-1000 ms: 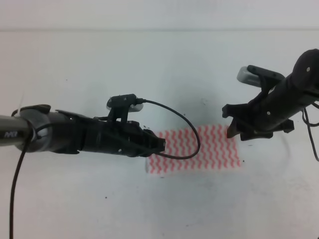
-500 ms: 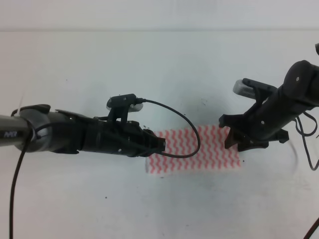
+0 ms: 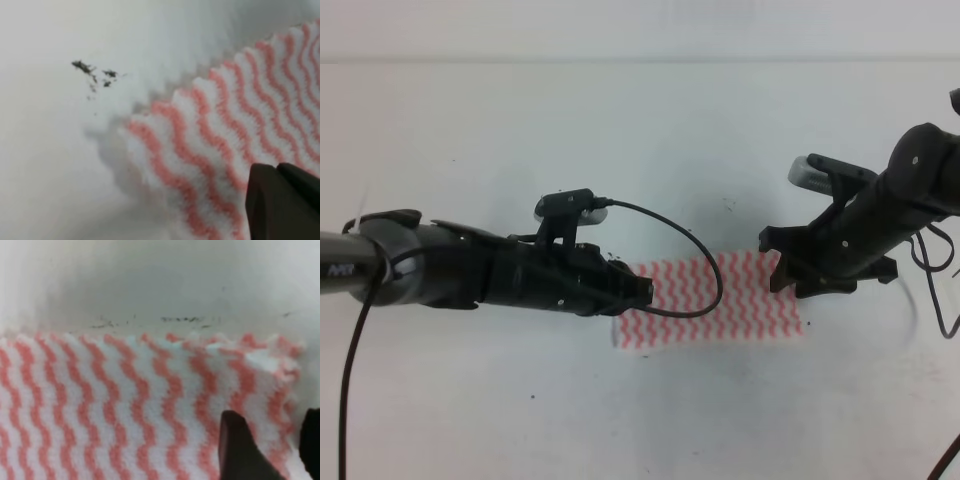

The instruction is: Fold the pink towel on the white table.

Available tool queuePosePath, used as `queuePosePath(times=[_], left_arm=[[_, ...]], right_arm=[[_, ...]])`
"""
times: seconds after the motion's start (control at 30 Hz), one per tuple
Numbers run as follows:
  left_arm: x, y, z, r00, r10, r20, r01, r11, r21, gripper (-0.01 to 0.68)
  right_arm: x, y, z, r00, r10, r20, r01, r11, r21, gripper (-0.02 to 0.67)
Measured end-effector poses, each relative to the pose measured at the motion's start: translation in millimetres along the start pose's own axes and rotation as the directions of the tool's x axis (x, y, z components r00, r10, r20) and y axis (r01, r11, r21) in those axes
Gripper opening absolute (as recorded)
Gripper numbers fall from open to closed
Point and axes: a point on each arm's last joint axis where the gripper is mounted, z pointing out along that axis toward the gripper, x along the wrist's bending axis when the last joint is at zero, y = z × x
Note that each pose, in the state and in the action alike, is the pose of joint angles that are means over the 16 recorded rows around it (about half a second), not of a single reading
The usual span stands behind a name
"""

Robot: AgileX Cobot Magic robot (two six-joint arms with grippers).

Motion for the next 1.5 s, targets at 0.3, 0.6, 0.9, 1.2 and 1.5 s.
queuePosePath(times=[0.3,0.6,0.9,1.2,1.5], left_arm=[[0.9,-2.4,-0.1,1.0,0.005,-0.009,-0.005,1.0,0.027,-0.004],[2.0,-3.5,-0.2,1.0,0.005,-0.021,-0.004,0.999,0.04,-0.004],[2.4,-3.8,0.2,1.0,0.003,-0.023,-0.002,0.999,0.04,-0.004],[2.4,-3.9,0.4,1.0,0.002,-0.022,-0.001,0.999,0.041,-0.004],[2.1,-3.8,0.2,1.0,0.002,-0.02,-0.001,0.999,0.041,-0.004]], right_arm=[[-1.3,0.1,4.1,1.0,0.003,0.002,-0.003,1.0,0.008,0.262],[-1.9,-1.5,7.2,1.0,0.006,0.003,-0.006,0.999,0.032,0.261],[-1.2,-5.0,11.6,1.0,0.013,-0.003,-0.013,0.997,0.076,0.26],[-0.1,-7.7,16.4,1.0,0.017,-0.004,-0.016,0.994,0.106,0.204],[1.4,-5.1,15.3,1.0,0.003,-0.001,-0.003,0.995,0.104,0.064]])
